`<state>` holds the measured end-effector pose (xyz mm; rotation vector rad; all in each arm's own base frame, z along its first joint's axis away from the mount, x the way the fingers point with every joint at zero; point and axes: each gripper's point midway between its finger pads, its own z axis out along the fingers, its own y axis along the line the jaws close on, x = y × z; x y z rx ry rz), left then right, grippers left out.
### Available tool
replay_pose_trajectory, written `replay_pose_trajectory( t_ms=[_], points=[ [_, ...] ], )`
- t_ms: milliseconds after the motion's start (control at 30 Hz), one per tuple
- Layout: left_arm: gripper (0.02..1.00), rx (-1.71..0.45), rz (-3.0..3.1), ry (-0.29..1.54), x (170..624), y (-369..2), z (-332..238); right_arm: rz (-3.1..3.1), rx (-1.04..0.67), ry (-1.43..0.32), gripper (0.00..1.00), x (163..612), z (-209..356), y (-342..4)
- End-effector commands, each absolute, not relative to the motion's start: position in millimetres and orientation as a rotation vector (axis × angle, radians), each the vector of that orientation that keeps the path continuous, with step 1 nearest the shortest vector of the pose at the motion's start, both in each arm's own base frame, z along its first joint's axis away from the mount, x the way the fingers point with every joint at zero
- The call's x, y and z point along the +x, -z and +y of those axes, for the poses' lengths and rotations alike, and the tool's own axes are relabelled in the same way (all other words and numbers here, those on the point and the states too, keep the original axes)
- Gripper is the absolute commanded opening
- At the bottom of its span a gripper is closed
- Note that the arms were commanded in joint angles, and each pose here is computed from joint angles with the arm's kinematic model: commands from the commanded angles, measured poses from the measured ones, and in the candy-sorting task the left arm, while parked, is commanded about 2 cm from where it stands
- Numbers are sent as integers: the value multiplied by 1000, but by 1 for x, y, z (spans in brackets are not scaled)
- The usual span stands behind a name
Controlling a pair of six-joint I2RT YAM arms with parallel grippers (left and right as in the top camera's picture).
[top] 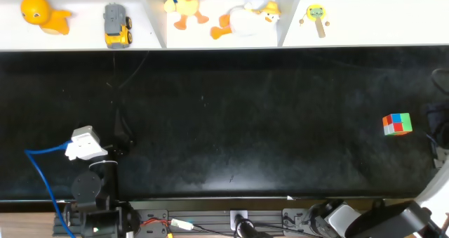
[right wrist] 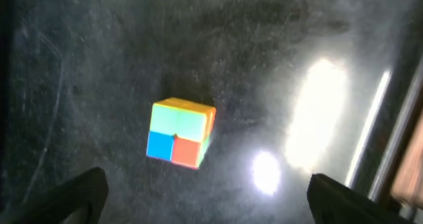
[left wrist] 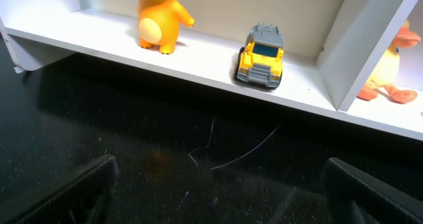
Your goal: Store Toys
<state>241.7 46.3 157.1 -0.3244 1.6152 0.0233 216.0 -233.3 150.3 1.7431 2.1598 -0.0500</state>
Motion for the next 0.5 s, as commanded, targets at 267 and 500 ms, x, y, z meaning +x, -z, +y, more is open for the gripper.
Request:
replay_pose_trajectory(
  t_ms=[267, 500],
  points=[
    [998, -352, 1604, -23, 241, -158, 50, 2099, 1766, 113, 996, 239, -228, -129],
    [998, -351, 1604, -23, 241, -158, 50, 2101, 1883, 90, 993, 243, -228, -102]
  ],
)
